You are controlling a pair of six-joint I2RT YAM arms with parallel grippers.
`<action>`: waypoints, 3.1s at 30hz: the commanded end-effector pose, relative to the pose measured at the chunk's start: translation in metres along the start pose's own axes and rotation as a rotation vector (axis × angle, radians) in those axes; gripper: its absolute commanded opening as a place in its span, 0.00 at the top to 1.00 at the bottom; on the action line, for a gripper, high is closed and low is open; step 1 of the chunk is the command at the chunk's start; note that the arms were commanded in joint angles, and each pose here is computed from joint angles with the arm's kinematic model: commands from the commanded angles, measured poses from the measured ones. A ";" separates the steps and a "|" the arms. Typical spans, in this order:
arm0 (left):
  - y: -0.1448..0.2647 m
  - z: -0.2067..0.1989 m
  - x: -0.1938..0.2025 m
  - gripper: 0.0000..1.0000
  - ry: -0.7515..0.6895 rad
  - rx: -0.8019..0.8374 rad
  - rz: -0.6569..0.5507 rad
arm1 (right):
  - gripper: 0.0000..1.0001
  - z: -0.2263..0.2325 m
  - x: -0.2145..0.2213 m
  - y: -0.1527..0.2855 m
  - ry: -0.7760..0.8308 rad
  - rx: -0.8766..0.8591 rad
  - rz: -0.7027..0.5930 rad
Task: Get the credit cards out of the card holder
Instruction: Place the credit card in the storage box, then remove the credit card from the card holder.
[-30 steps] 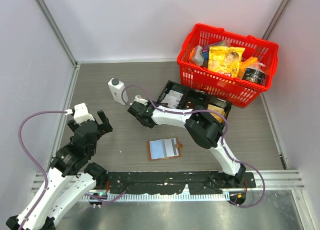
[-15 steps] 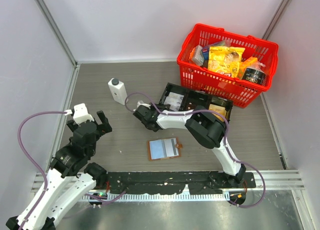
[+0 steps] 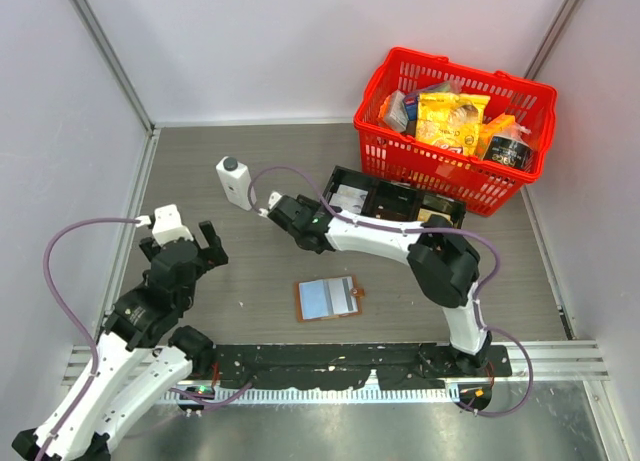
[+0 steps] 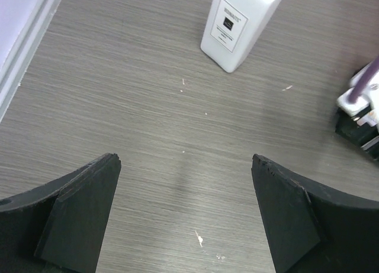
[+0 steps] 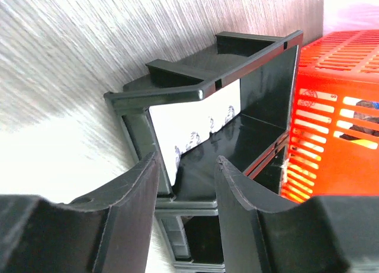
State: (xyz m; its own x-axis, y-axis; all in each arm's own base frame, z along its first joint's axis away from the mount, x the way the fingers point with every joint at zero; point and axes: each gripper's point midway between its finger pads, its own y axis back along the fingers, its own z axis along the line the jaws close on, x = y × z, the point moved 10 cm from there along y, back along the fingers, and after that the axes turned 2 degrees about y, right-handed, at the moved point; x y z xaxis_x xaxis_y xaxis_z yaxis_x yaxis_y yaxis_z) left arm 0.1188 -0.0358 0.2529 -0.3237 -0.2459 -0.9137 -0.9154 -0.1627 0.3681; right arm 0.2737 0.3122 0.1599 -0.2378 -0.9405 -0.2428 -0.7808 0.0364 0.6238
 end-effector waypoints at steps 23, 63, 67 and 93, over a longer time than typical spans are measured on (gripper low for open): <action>-0.015 -0.117 0.070 0.17 0.092 0.481 0.595 | 0.67 0.012 0.076 0.093 -0.897 -0.606 -0.176; -0.012 -0.178 0.131 0.45 -0.048 0.403 0.842 | 0.65 0.049 0.145 0.093 -1.083 -0.701 -0.010; -0.009 -0.198 0.120 0.46 -0.010 0.497 0.806 | 0.65 0.046 0.141 0.094 -1.094 -0.701 -0.029; -0.033 -0.165 0.191 0.71 -0.070 0.234 0.901 | 0.65 0.057 0.172 0.086 -1.112 -0.644 0.090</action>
State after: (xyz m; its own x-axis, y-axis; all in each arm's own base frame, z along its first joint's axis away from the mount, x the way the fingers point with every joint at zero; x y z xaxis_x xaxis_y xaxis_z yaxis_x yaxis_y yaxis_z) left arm 0.1385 -0.2589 0.1129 -0.9323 -0.1468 -0.3305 -0.3616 0.3940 0.8450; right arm 0.1376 0.1844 0.1242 -0.8673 -0.1856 -0.4619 -0.3693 -0.3822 0.8471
